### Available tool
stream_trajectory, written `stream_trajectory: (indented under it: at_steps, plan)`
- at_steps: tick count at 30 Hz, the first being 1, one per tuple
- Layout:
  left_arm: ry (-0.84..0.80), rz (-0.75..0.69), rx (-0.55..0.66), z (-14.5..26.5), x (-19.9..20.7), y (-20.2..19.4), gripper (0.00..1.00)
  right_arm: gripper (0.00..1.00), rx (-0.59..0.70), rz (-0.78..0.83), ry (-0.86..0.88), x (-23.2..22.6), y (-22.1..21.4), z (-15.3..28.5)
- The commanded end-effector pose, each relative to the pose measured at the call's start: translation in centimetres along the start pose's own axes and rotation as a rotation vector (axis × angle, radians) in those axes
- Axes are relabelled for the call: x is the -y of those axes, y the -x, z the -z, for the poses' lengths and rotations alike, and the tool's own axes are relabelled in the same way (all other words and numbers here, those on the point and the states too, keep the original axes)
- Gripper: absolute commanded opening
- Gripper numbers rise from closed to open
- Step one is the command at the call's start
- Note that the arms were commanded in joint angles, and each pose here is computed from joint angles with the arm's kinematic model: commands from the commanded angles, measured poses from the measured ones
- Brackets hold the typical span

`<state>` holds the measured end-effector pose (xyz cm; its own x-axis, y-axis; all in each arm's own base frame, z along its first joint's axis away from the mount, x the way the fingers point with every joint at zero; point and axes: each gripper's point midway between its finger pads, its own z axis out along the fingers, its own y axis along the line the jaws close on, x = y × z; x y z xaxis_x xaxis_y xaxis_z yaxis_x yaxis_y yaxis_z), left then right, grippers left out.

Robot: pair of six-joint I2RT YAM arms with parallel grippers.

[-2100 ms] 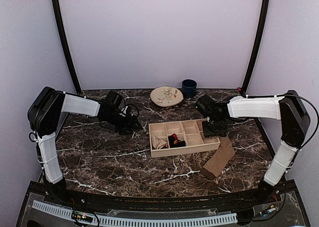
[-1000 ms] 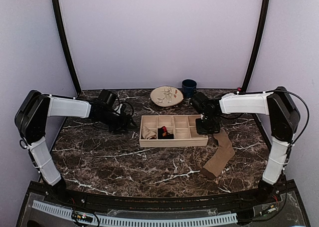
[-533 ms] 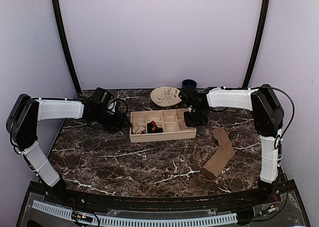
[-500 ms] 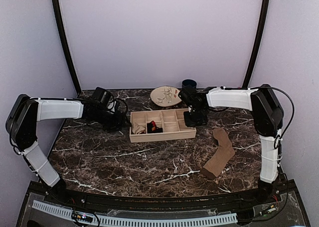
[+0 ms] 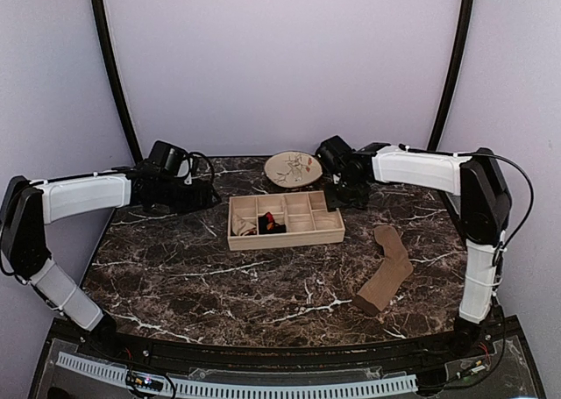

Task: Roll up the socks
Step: Move the storage box to the center of the board, then roll the sock at the center of the board.

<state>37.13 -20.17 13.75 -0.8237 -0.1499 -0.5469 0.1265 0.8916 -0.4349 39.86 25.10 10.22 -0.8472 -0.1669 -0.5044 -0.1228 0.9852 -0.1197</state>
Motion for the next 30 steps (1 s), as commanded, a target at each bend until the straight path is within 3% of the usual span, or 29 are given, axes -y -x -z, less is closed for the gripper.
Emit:
stream_trajectory:
  at_steps: [1, 2, 6, 10, 11, 13, 17, 21, 30]
  plan:
    - [0.024, -0.063, 0.204, 3.4, 0.7, 4.7, 0.69, 0.89, 0.183, -0.022, 0.001, 1.1, 4.5, 5.3]
    - [0.023, -0.069, 0.233, 4.0, 0.9, 5.5, 0.69, 0.99, 0.225, -0.021, 0.008, 1.3, 5.4, 6.4]
    - [0.015, -0.106, 0.342, 6.1, 1.9, 7.8, 0.74, 1.0, 0.478, -0.092, 0.044, 3.1, 9.2, 12.6]
    - [0.023, -0.104, 0.435, 7.6, 1.9, 9.1, 0.92, 1.0, 0.805, -0.395, 0.056, 8.0, 11.8, 19.0]
    - [0.023, -0.092, 0.459, 7.8, 1.8, 9.4, 0.98, 1.0, 0.863, -0.421, 0.083, 8.7, 12.0, 20.1]
    - [0.024, -0.052, 0.473, 7.8, 1.4, 9.5, 0.99, 1.0, 0.923, -0.398, 0.16, 9.0, 12.3, 21.6]
    - [-0.008, -0.041, 0.428, 7.3, 1.8, 9.4, 0.99, 0.85, 0.88, -0.307, 0.154, 9.2, 12.4, 21.5]
    - [-0.027, -0.068, 0.431, 7.4, 1.8, 8.7, 0.99, 0.84, 0.708, -0.2, 0.12, 8.6, 9.4, 18.8]
    - [-0.022, -0.092, 0.319, 5.3, 1.3, 6.3, 0.99, 0.8, 0.259, 0.052, 0.102, 4.4, -2.2, 14.6]
